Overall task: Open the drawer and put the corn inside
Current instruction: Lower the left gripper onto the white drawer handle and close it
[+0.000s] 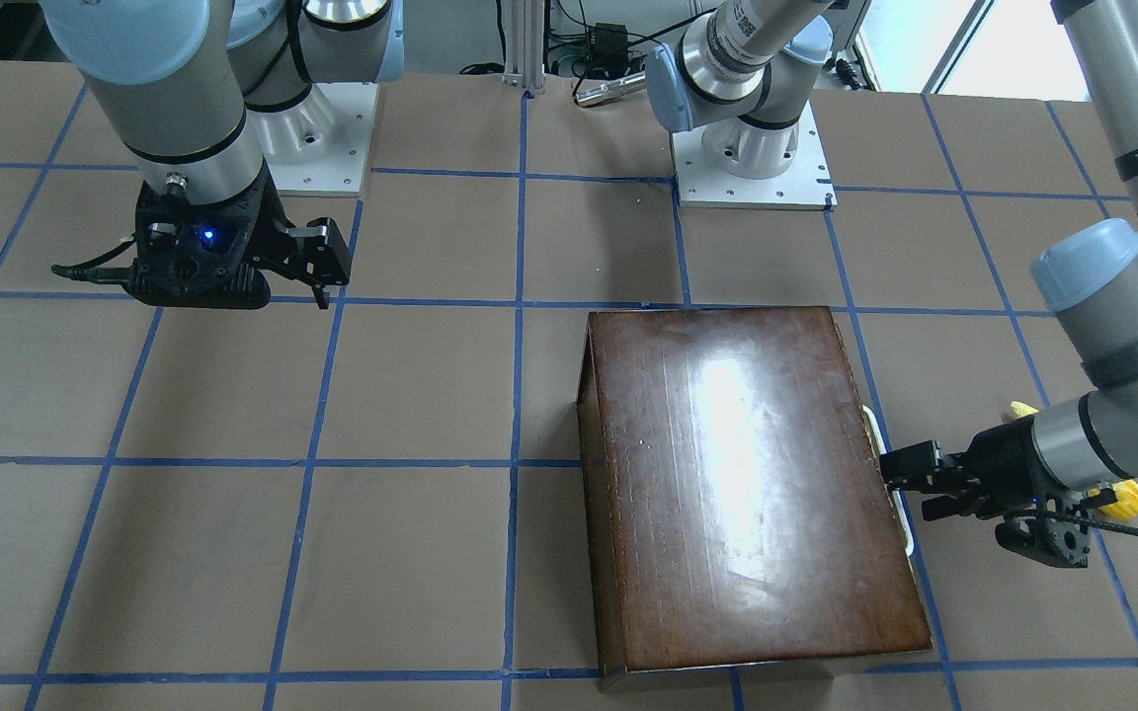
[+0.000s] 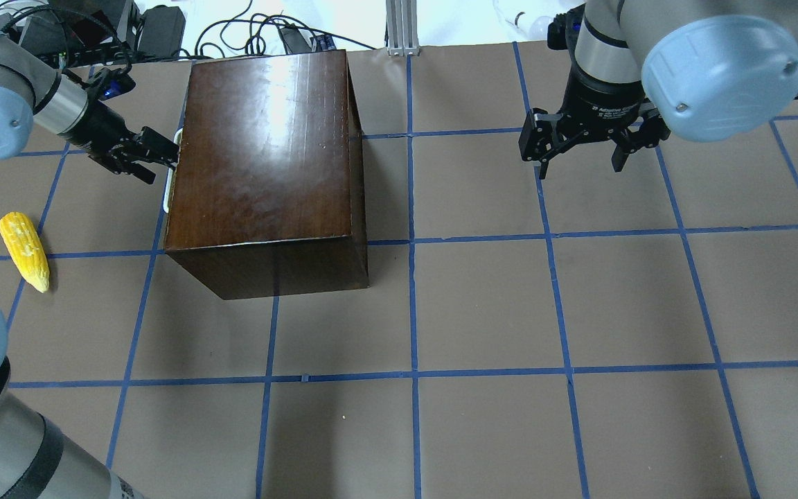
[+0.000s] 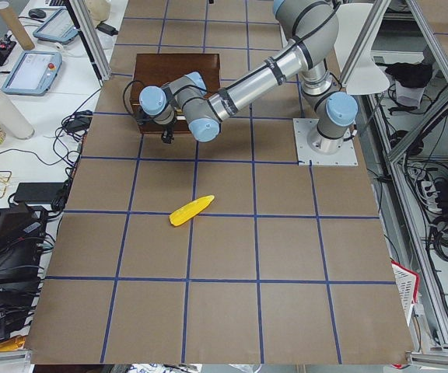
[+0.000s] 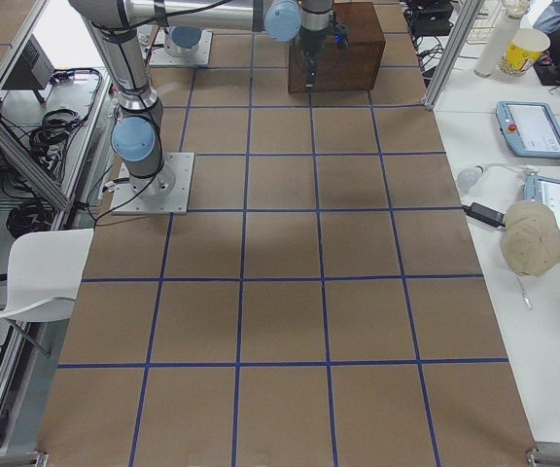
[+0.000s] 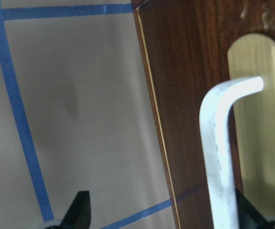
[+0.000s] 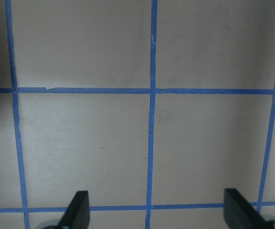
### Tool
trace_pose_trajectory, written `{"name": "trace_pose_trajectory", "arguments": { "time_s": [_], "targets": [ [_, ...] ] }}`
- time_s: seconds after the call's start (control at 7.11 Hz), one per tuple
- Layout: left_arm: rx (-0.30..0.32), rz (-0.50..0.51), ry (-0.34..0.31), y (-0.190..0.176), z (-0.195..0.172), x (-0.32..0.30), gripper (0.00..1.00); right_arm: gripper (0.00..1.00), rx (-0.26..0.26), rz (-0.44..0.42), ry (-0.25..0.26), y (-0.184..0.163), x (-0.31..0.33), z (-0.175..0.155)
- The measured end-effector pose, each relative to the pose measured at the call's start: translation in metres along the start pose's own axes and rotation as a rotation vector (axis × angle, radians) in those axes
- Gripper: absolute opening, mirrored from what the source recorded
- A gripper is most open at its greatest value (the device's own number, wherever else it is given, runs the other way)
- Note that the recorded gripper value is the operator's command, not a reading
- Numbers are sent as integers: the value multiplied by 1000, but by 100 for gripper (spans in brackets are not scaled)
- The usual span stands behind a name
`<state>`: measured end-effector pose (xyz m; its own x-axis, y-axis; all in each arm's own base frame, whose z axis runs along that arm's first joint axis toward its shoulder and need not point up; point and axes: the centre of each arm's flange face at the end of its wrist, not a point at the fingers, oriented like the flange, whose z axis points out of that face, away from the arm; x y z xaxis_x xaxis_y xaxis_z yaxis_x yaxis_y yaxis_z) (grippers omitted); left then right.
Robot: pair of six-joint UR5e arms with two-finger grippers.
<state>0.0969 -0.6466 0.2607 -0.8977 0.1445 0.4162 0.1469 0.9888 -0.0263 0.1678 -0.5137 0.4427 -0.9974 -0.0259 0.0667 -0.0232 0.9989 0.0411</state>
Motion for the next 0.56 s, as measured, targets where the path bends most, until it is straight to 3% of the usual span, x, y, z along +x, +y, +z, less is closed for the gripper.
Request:
{"name": "trace_pose_trajectory", "arguments": {
  "time_s": [0.56],
  "targets": [
    [1, 4, -2, 0, -3, -5, 100, 100, 0, 0, 0, 0, 0, 0]
  ]
}}
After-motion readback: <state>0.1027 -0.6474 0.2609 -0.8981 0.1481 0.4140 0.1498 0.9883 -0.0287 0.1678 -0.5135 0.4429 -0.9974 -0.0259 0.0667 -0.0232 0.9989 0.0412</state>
